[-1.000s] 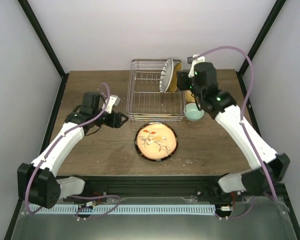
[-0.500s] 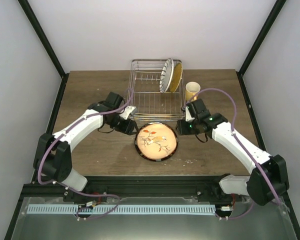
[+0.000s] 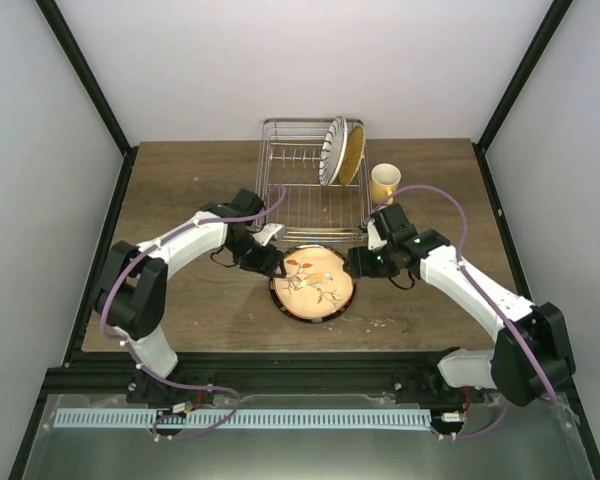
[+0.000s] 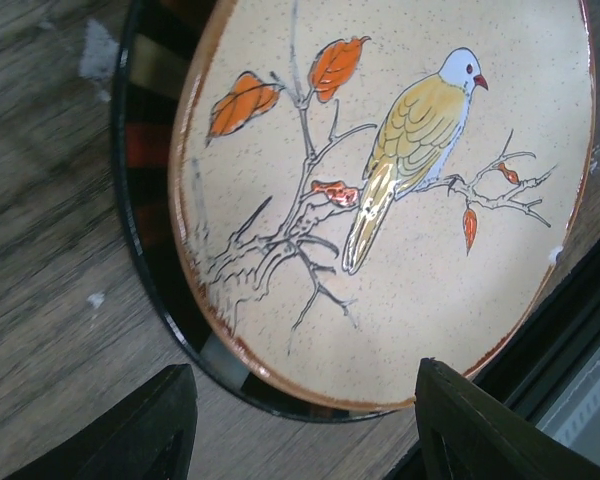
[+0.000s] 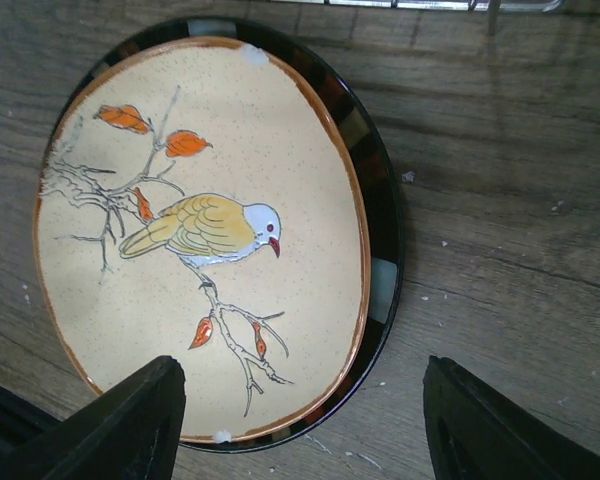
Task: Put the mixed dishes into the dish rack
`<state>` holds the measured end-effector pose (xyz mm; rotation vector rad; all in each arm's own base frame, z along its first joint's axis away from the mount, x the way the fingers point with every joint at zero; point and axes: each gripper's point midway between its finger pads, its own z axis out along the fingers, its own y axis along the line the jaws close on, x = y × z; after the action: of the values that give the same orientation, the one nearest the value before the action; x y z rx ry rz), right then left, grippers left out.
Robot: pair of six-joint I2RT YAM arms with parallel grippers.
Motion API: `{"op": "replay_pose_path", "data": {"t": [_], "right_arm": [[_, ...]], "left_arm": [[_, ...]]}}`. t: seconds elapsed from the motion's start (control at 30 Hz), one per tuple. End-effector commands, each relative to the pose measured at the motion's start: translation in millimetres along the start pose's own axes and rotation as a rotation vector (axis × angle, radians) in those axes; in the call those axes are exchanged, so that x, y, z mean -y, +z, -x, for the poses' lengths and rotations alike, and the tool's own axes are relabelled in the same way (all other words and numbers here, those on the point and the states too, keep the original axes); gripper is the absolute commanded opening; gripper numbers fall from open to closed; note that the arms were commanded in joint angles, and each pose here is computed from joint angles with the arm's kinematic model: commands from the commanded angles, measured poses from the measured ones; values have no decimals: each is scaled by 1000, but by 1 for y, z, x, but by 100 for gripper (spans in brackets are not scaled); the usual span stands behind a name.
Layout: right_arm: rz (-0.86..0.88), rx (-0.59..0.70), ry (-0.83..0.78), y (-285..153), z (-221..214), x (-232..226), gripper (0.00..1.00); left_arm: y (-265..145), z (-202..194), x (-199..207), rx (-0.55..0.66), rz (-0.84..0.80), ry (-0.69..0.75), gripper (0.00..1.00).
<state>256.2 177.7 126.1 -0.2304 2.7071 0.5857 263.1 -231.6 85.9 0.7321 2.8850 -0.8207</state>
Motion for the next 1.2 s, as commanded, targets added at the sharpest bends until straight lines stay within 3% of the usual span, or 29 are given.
{"op": "replay_pose_path", "data": {"t": [0.0,0.17,0.43,0.97,1.1,1.17], "right_arm": [[28,-33,-6,9,1,-6,67],[37,-18,-15,8,6,-8,80],[27,3,-12,6,9,-7,78],[8,1,-25,8,14,-6,77],[-2,0,-29,9,15,-4,77],[-5,3,-32,8,16,-4,77]], "left_arm": [[6,7,10,-22,-19,34,62],[13,10,9,-39,-22,34,63],[22,11,-3,-56,21,33,64],[63,1,16,-151,-95,59,64],[73,-4,13,-169,-107,53,60],[76,-7,12,-173,-110,51,50]]}}
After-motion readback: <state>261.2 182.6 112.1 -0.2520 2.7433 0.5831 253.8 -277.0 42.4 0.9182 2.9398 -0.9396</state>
